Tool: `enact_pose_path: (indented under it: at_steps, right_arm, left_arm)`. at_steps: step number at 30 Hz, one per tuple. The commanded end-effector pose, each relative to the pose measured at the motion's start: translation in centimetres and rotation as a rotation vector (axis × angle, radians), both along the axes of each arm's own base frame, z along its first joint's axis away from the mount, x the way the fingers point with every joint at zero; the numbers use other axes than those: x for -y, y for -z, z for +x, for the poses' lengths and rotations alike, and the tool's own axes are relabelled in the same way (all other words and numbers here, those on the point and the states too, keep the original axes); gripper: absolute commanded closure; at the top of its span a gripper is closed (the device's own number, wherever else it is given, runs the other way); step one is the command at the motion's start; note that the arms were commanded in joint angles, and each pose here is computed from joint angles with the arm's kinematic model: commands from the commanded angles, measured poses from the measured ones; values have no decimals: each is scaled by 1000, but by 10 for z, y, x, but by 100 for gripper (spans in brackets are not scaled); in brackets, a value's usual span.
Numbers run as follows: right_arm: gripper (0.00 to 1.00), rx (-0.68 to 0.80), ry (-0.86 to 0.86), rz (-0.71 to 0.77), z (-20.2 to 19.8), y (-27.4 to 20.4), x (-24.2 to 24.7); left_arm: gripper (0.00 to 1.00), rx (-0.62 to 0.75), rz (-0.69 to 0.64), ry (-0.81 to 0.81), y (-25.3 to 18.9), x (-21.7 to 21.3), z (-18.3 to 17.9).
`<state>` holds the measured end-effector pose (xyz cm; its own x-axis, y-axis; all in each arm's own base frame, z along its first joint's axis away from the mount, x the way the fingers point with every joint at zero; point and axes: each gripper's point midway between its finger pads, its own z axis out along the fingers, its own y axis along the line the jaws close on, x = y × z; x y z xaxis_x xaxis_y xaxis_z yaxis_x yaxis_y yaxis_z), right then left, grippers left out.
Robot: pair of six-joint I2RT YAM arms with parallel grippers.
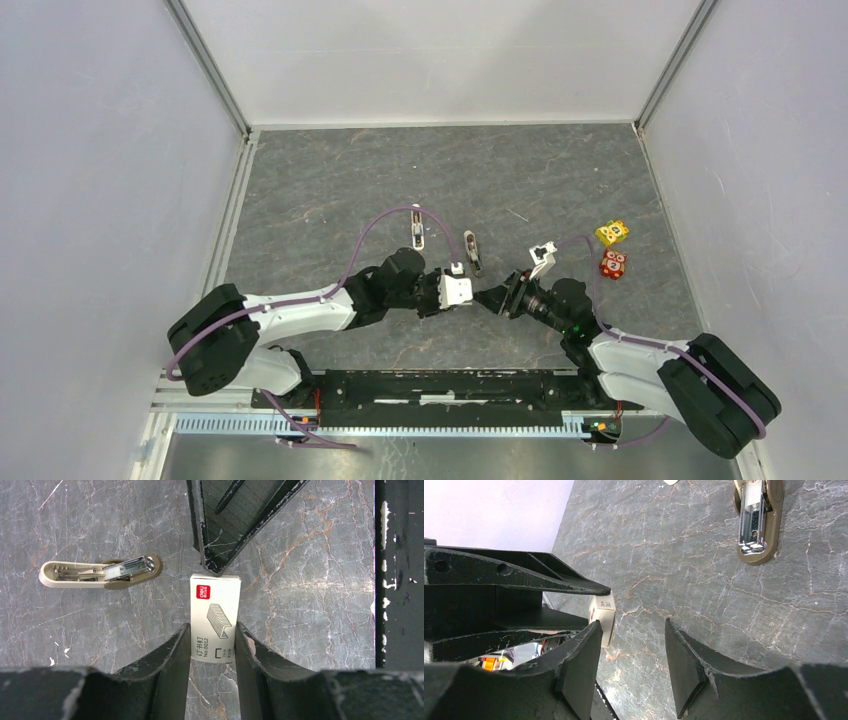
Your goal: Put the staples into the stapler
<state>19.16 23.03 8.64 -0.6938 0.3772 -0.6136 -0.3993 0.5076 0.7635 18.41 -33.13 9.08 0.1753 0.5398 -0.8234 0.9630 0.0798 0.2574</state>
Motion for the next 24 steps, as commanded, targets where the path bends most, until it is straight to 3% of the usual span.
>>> enact_pose_path:
  at_steps: [1, 24]
  right_arm:
    - [44, -5, -23, 17, -12, 8, 3]
    - [46, -26, -51, 44, -19, 8, -1]
  left_arm:
    - [57, 38, -118, 22, -32, 14, 0]
    - [57, 48, -144, 39, -42, 19, 0]
